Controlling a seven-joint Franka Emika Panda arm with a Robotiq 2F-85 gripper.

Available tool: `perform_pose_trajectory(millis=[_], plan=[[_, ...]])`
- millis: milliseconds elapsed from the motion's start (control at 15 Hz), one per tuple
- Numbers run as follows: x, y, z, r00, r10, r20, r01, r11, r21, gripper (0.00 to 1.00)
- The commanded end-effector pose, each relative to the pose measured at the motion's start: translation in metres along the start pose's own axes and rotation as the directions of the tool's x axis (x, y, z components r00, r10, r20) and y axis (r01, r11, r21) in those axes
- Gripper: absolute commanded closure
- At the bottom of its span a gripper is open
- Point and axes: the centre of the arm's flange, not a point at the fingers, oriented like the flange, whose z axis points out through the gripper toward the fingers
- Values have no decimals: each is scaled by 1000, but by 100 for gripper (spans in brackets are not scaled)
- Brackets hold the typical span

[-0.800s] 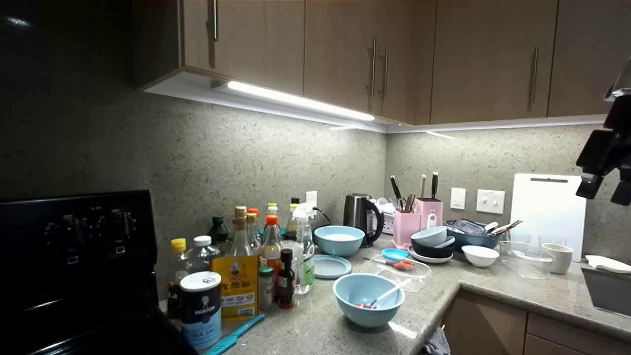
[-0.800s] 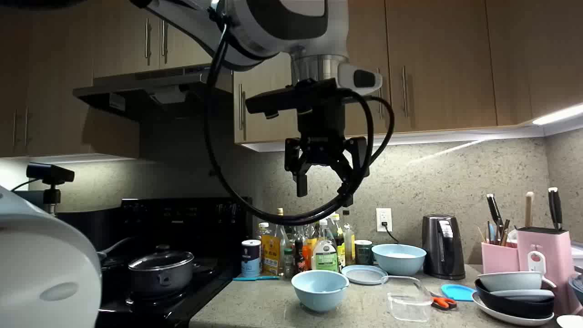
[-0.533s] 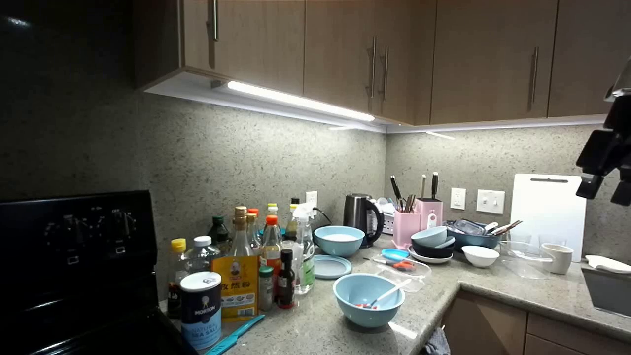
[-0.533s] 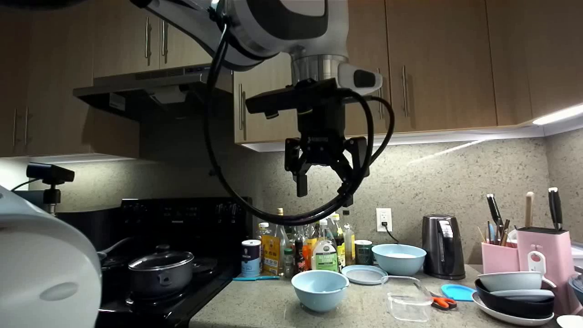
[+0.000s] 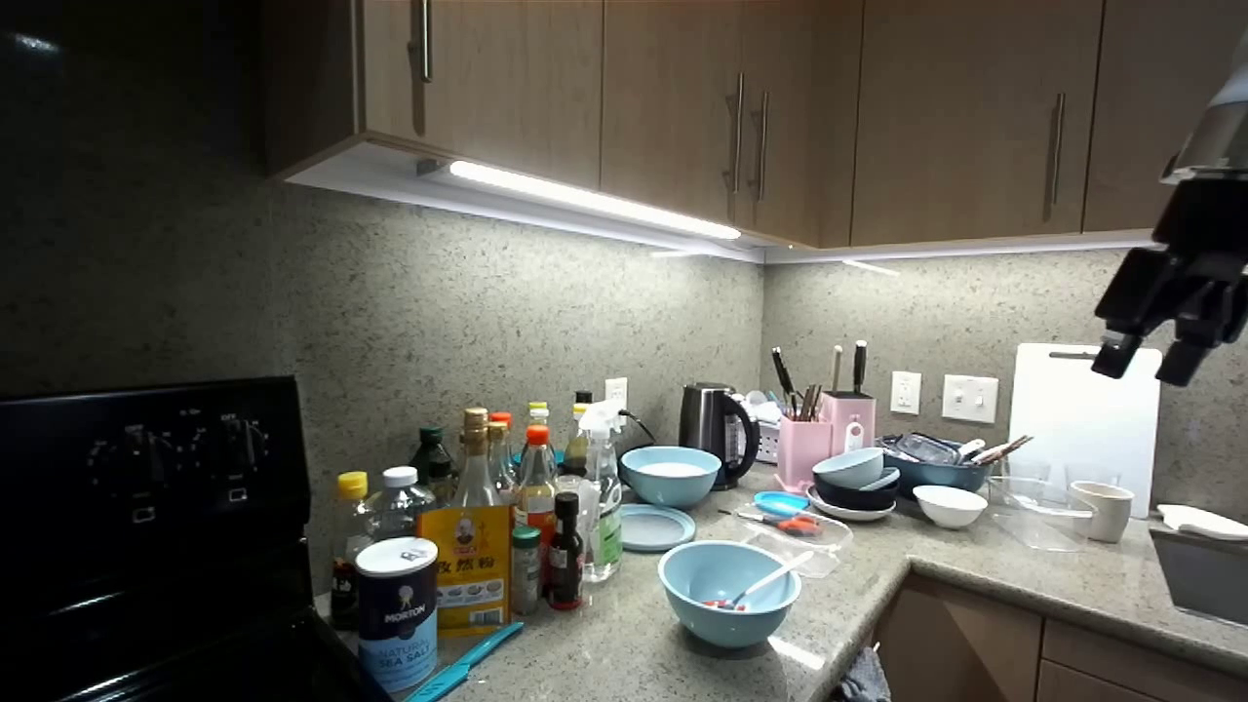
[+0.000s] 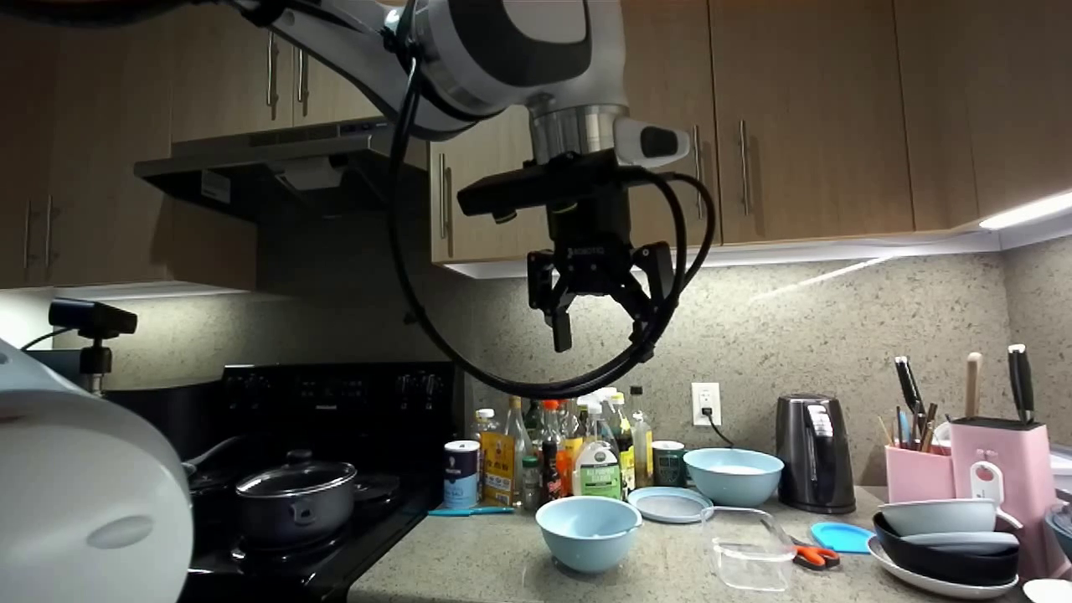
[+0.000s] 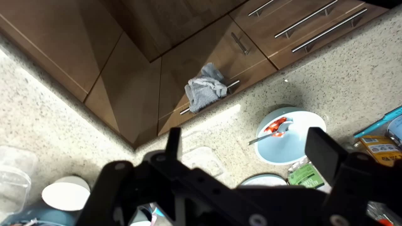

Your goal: Use the spoon to stir the contents in the bowl

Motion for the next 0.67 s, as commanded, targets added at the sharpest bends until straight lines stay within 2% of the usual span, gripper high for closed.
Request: perform_pose_trajectory(millis=[0,200,333,400,600], plan=[[37,-41,10,989,-150,-11,149,987,-59,0],[50,-82,26,962,-271,44,274,956,-105,0],[51,-99,37,947,-313,73,321,933,-164,0],[39,-93,29,964,-260,55,264,958,-113,0],[40,-97,34,961,-267,69,273,955,-118,0]])
